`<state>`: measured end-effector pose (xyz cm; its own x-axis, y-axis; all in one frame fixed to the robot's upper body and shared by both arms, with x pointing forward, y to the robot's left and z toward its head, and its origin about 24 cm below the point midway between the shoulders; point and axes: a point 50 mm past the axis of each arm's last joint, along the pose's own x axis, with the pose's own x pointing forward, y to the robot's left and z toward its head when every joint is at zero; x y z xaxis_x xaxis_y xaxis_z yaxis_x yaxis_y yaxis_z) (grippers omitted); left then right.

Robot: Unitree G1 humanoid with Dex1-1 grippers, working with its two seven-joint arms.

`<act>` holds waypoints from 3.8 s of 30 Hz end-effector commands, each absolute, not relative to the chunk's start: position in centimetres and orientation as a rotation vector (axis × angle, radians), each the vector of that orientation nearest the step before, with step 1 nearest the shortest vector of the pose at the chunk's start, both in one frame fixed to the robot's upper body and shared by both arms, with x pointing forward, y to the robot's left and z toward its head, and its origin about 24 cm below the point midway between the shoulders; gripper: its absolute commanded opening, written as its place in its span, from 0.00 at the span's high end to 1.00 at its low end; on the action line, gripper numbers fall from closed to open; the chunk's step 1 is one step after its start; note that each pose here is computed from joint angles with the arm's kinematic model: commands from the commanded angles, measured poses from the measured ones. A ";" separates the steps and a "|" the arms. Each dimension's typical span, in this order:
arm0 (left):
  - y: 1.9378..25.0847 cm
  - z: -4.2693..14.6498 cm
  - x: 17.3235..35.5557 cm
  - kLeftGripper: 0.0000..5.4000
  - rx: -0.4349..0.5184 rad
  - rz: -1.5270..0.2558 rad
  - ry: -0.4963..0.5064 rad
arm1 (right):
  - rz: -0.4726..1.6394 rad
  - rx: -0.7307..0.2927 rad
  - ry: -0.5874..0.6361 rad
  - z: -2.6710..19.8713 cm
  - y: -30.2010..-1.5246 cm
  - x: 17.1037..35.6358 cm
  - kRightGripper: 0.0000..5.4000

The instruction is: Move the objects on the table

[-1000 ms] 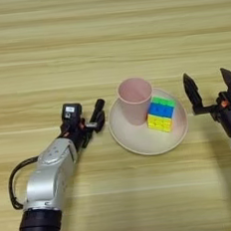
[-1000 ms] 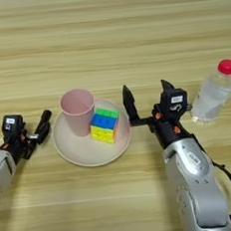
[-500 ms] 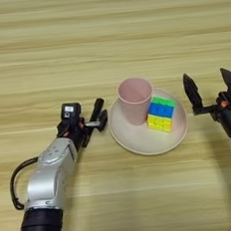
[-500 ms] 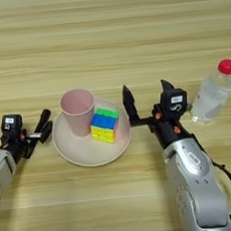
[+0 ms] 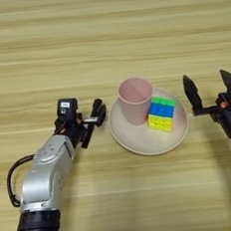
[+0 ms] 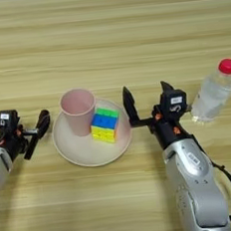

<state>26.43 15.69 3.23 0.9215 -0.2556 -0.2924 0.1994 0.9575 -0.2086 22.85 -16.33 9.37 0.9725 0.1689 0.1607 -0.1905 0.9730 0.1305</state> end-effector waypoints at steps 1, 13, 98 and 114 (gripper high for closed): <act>15.8 4.0 26.7 0.00 -0.185 -0.239 0.284 | 0.185 0.138 -0.159 9.4 -16.3 23.0 0.00; 16.0 6.6 27.3 0.00 -0.138 -0.260 0.084 | 0.141 0.068 -0.196 9.6 -16.6 23.0 0.00; 17.5 7.1 27.4 0.00 -0.064 -0.199 -0.018 | -0.422 -0.026 -0.214 6.8 -27.3 27.2 0.00; 17.7 7.2 27.4 0.00 -0.062 -0.197 -0.019 | -0.396 -0.002 -0.209 6.6 -27.1 27.6 0.15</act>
